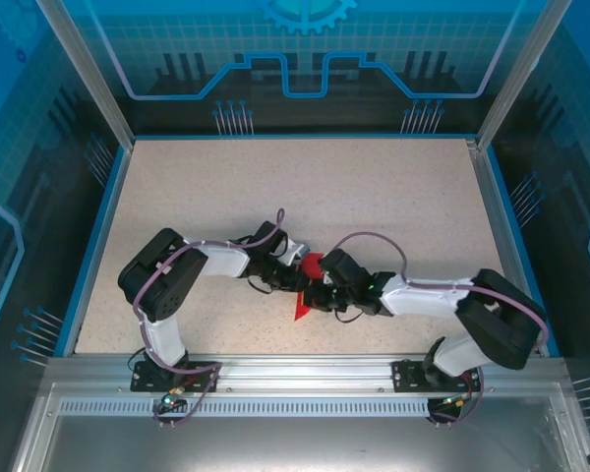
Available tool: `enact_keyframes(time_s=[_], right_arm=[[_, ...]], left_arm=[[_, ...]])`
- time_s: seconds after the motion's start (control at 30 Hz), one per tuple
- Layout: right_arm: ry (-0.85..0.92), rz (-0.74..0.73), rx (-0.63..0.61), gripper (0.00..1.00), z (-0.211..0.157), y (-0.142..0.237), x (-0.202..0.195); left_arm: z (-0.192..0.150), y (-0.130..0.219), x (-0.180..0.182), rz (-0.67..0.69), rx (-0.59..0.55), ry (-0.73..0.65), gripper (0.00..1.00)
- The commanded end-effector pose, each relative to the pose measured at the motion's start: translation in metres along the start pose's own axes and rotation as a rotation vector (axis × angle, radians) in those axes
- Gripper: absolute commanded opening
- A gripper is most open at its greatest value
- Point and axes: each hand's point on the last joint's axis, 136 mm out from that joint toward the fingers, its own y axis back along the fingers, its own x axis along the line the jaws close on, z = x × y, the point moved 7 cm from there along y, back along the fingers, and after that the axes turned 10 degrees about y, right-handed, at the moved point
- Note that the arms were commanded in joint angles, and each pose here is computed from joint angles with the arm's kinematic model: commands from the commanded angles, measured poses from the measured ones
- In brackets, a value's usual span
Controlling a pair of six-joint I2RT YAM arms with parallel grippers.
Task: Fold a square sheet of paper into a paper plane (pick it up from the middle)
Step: Third fold the triangle at the center of the table.
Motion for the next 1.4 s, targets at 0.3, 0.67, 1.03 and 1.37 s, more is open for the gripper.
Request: enact_keyframes(time_s=[0.3,0.67,1.03,1.37], right_arm=[[-0.045,-0.103,-0.001,0.07,0.056,0.008,-0.058],[-0.017,-0.304,0.169,0.02,0.051,-0.019,-0.09],[-0.024,-0.289,0.163,0.03,0.051,-0.018,-0.091],[-0.02,-0.227,0.144,0.04,0.056,-0.015,-0.081]], left_arm=[[-0.008,-0.006,0.0,0.027,0.049,-0.006,0.12],[-0.001,0.006,-0.012,0.041,0.009,-0.038,0.12],[0.0,0.007,-0.003,0.092,-0.019,-0.024,0.12],[-0.004,-0.005,0.009,0.074,0.015,0.006,0.12]])
